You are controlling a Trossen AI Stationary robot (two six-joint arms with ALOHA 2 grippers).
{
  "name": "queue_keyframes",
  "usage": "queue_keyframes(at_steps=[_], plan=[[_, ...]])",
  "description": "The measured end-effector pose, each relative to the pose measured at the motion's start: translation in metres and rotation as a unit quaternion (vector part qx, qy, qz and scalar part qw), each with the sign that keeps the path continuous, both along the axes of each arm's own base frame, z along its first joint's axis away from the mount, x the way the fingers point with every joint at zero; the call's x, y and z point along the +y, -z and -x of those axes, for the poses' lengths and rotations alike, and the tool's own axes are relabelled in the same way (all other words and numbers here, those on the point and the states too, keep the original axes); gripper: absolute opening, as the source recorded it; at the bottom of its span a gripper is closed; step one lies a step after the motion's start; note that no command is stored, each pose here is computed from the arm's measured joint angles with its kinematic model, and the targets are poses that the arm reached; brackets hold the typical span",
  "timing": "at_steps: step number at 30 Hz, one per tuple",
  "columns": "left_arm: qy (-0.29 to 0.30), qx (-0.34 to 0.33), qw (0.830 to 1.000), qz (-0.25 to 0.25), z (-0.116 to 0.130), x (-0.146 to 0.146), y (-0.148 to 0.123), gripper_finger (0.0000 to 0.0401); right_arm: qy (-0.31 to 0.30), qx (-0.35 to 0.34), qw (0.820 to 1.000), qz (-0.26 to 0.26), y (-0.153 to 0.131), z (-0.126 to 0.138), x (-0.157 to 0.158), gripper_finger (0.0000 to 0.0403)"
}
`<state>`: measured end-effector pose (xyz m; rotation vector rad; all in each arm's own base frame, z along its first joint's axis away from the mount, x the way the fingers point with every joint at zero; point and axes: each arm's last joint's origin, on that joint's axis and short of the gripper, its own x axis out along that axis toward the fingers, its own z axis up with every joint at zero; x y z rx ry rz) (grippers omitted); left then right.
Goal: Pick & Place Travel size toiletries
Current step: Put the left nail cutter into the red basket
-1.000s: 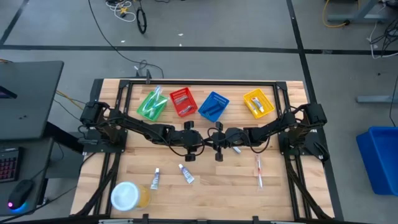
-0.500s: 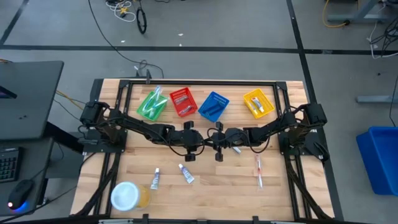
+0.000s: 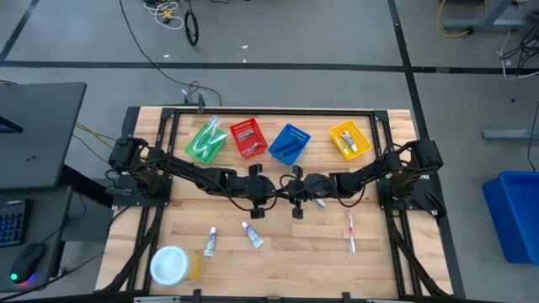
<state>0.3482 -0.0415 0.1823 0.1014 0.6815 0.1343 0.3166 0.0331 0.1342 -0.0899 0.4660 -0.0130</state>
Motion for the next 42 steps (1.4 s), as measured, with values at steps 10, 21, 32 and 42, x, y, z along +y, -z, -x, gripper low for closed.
queue_keyframes(at_steps=[10, 21, 32, 42], plan=[[0.0, 0.0, 1.0, 0.002, 0.0, 0.0, -0.0001, 0.01, -0.001, -0.004, 1.0, -0.015, -0.0006, -0.0003, 0.0004, 0.0058], [-0.001, -0.001, 1.0, 0.002, 0.0, 0.0, -0.0001, 0.0106, -0.001, -0.004, 1.0, -0.016, -0.0007, -0.0004, 0.0004, 0.0058], [-0.003, -0.001, 1.0, 0.001, 0.0, 0.0001, -0.0001, 0.0137, -0.002, -0.001, 1.0, -0.016, -0.0002, -0.0001, 0.0005, 0.0058], [-0.002, -0.001, 1.0, 0.001, 0.0, 0.0001, -0.0001, 0.0114, -0.002, -0.007, 1.0, -0.017, -0.0013, -0.0007, 0.0006, 0.0058]])
